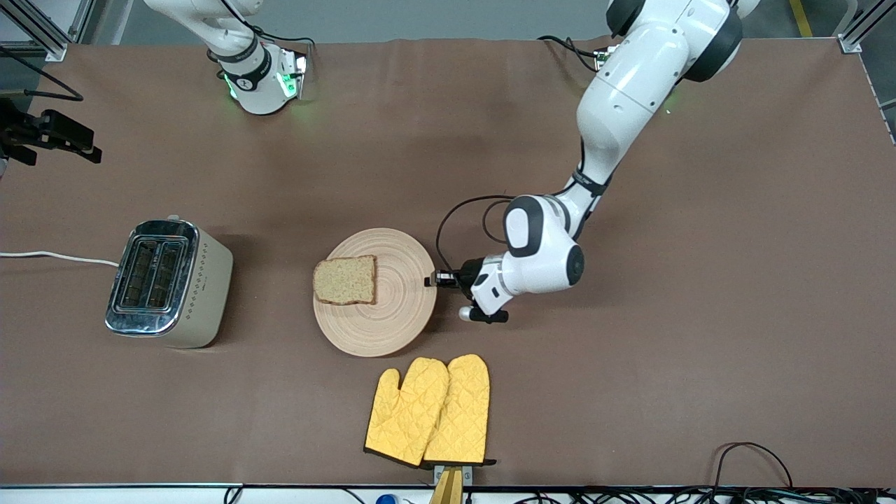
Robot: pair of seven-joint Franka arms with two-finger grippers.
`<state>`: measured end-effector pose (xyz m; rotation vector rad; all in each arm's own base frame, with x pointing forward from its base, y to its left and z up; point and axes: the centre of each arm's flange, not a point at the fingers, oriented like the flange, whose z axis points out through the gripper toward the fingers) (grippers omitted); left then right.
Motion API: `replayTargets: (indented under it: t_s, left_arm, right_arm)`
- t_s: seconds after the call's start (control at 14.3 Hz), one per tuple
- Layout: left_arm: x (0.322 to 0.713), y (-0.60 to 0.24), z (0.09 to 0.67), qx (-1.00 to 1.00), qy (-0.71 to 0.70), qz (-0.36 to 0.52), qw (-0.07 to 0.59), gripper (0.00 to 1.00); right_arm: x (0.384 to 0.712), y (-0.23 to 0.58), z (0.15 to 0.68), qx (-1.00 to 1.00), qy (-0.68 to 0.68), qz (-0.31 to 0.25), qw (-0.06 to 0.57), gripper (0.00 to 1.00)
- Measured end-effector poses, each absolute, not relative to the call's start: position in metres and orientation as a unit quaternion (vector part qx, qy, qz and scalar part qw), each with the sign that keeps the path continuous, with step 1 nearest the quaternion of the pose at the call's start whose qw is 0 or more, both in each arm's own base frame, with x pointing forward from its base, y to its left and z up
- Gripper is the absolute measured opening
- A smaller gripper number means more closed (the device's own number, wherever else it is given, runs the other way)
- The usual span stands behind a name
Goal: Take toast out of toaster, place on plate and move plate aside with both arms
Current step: 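Drag the plate with the toast away from the toaster with the left gripper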
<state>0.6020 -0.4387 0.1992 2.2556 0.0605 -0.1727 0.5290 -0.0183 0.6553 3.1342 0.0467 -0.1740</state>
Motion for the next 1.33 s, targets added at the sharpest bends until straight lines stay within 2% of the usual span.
replayTargets:
  t_s: [0.35, 0.56, 1.05, 1.33]
  left_arm:
    - [0.651, -0.344, 0.254, 0.877, -0.010, -0.103, 0.470, 0.10]
    - [0.670, -0.249, 0.248, 0.866, -0.067, -0.113, 0.482, 0.10]
    - [0.673, 0.012, 0.225, 0.874, -0.079, -0.114, 0.465, 0.10]
    - [0.658, 0.109, 0.210, 0.881, -0.056, -0.082, 0.463, 0.10]
  right_arm:
    - [0.529, -0.018, 0.655, 0.998, 0.015, -0.056, 0.001, 1.00]
    - [0.529, -0.018, 0.655, 0.998, 0.015, -0.056, 0.001, 1.00]
    - [0.529, -0.014, 0.655, 0.998, 0.019, -0.056, 0.001, 1.00]
    - [0.529, -0.012, 0.655, 0.998, 0.020, -0.056, -0.002, 1.00]
